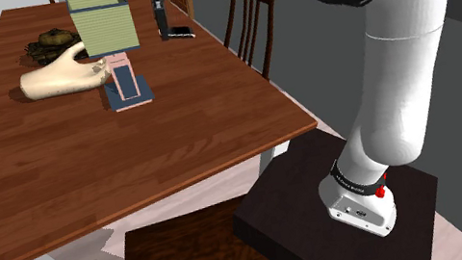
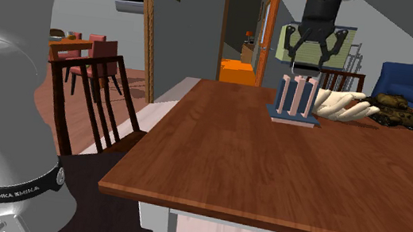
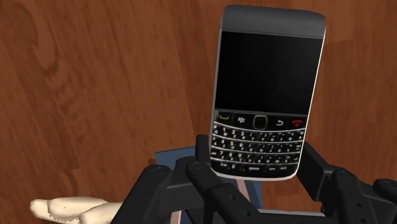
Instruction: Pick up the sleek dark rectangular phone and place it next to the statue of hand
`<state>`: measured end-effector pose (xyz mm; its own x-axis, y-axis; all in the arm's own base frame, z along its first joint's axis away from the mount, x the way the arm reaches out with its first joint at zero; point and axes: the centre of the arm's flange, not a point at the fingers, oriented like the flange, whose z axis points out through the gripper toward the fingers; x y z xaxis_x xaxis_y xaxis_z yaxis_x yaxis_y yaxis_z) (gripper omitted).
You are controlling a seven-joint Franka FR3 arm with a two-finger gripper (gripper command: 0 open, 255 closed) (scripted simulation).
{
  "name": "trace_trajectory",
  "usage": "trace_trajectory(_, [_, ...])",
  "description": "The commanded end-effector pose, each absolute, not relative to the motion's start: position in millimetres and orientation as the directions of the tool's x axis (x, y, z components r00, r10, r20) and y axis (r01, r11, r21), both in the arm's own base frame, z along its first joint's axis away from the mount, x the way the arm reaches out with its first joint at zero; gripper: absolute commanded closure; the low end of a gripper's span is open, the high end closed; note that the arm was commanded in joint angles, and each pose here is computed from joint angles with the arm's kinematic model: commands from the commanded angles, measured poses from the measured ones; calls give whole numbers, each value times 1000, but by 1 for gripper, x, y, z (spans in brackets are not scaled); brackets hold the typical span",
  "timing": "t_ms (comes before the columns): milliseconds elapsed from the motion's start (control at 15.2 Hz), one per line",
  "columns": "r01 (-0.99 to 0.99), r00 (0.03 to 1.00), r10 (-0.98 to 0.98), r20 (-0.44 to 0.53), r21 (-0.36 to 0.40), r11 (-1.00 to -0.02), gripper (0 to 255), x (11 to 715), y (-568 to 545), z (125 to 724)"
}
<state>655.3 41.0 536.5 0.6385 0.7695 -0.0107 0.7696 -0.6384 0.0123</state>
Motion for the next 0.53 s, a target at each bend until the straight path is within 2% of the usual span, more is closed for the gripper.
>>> trace_trajectory(0, [770,638,770,-11,12,-638,255,682,41,538])
trace_trajectory(66, [770,638,770,-11,12,-638,255,704,39,538])
trace_trajectory(462, [770,638,770,-11,12,-638,255,704,39,506])
